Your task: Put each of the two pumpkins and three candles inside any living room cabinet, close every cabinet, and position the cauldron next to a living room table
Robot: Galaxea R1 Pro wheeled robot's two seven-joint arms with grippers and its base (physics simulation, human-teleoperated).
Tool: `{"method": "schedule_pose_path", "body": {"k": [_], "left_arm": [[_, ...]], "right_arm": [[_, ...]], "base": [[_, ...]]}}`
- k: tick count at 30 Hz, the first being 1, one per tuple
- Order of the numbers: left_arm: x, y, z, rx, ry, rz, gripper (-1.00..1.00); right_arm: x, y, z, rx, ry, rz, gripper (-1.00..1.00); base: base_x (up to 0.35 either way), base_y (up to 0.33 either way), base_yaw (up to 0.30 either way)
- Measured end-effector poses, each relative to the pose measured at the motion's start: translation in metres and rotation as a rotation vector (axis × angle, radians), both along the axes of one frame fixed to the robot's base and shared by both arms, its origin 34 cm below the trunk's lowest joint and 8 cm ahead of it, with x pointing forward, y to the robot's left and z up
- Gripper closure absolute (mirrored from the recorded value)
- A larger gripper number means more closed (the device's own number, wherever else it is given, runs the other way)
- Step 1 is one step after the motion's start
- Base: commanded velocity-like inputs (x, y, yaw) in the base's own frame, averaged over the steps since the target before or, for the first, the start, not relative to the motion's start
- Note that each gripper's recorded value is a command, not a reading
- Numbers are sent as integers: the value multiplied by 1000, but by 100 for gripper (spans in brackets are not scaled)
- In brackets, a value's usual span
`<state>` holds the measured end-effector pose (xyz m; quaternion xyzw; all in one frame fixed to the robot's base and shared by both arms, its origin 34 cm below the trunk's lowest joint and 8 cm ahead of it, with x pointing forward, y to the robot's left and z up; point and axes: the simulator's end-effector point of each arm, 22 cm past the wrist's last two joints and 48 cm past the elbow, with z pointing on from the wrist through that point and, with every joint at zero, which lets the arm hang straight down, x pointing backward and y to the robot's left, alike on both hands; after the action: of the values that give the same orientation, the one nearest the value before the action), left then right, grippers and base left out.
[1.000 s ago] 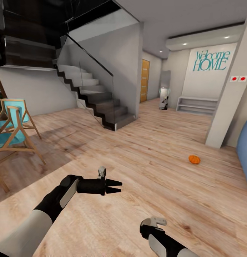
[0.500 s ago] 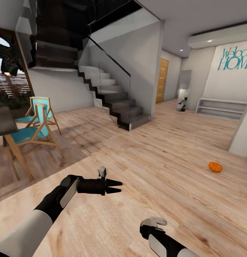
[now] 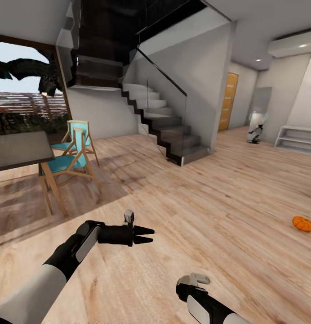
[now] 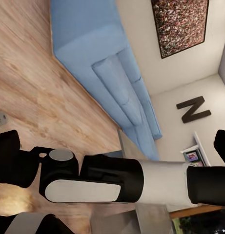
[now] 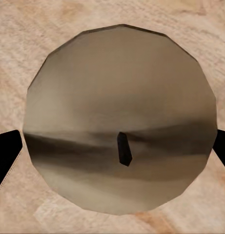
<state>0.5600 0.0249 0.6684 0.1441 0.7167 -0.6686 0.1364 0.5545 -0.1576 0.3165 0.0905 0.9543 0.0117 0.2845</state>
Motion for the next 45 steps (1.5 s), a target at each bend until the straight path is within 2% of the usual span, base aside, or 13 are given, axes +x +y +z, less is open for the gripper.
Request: {"method": "schedule_pose_path", "body": {"k": [45], "left_arm": [[0, 1, -1, 1, 2, 1, -100]], "right_arm": [[-1, -1, -1, -2, 2, -1, 100]], "base": [[0, 0, 293]]}}
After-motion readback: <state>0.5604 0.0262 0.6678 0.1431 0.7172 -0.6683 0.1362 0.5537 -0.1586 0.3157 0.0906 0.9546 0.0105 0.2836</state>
